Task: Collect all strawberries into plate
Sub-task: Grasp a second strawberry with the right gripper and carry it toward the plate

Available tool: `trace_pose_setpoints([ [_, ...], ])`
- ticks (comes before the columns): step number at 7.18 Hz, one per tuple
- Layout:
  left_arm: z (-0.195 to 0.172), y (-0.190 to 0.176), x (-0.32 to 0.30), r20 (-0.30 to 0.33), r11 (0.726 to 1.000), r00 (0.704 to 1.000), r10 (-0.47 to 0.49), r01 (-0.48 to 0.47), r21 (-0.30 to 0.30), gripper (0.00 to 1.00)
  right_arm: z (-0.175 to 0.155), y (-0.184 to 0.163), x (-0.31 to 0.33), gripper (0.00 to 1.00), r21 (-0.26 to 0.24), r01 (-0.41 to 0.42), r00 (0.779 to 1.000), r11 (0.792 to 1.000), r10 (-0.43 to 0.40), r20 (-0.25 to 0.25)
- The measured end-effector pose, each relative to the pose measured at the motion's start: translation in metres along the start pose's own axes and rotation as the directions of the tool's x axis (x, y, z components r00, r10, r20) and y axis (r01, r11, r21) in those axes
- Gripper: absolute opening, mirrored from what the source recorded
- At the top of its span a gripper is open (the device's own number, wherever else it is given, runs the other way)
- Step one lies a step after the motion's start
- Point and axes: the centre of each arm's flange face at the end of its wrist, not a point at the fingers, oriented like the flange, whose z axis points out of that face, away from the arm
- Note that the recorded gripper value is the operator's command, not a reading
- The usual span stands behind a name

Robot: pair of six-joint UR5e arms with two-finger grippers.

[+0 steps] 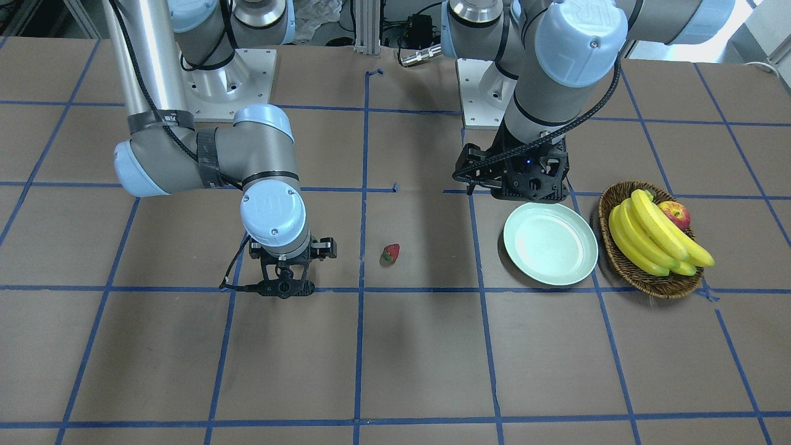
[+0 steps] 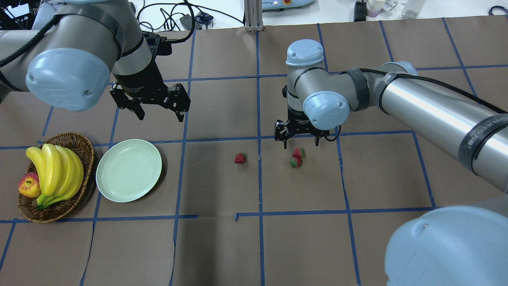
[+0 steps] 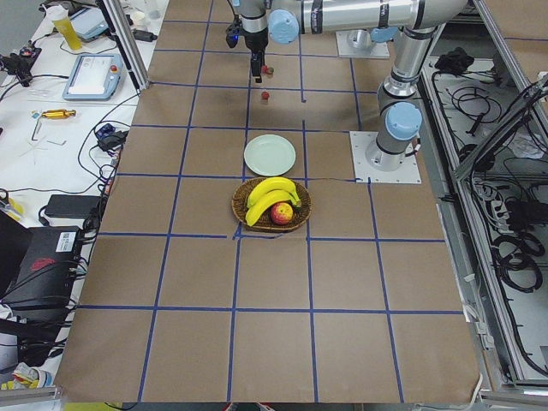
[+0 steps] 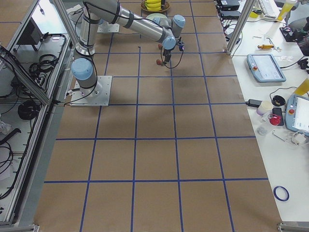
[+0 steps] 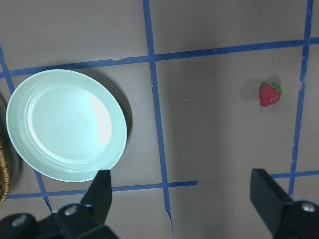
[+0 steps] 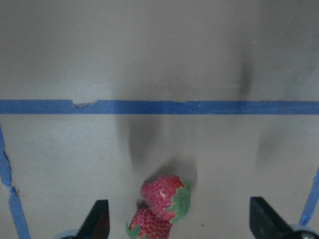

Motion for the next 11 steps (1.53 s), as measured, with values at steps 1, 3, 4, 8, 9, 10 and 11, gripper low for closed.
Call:
trace_pose_setpoints([
  [1, 0.002, 0.001, 0.001, 0.0, 1.0, 1.0, 0.0, 0.0, -0.003, 1.0, 0.007, -0.002, 0.0, 0.83, -0.01, 0.006, 1.0, 1.0, -0.006, -0.002],
  [3, 0.002, 0.001, 0.001, 0.001, 1.0, 1.0, 0.0, 0.0, -0.003, 1.0, 0.014, -0.002, -0.001, 0.48, -0.022, 0.022, 1.0, 1.0, -0.022, 0.002],
  [4, 0.002, 0.001, 0.002, 0.001, 1.0, 1.0, 0.0, 0.0, -0.004, 1.0, 0.015, -0.001, -0.002, 0.29, -0.029, 0.028, 1.0, 0.999, -0.028, 0.004],
  [8, 0.004, 0.001, 0.002, 0.001, 1.0, 1.0, 0.002, -0.002, -0.007, 1.0, 0.019, 0.0, -0.002, 0.0, -0.038, 0.057, 0.998, 0.998, -0.057, 0.008],
  [9, 0.003, 0.001, 0.002, 0.001, 1.0, 1.0, 0.003, -0.003, -0.007, 1.0, 0.01, -0.003, -0.003, 0.0, -0.022, 0.059, 0.998, 0.998, -0.059, 0.011],
  [10, 0.003, 0.001, 0.002, 0.001, 1.0, 1.0, 0.005, -0.005, -0.005, 1.0, -0.007, -0.009, -0.003, 0.0, 0.011, 0.06, 0.998, 0.998, -0.06, 0.015],
  [11, 0.002, 0.001, 0.002, 0.002, 1.0, 1.0, 0.008, -0.008, -0.002, 1.0, -0.033, -0.016, -0.005, 0.0, 0.056, 0.059, 0.998, 0.997, -0.06, 0.021],
])
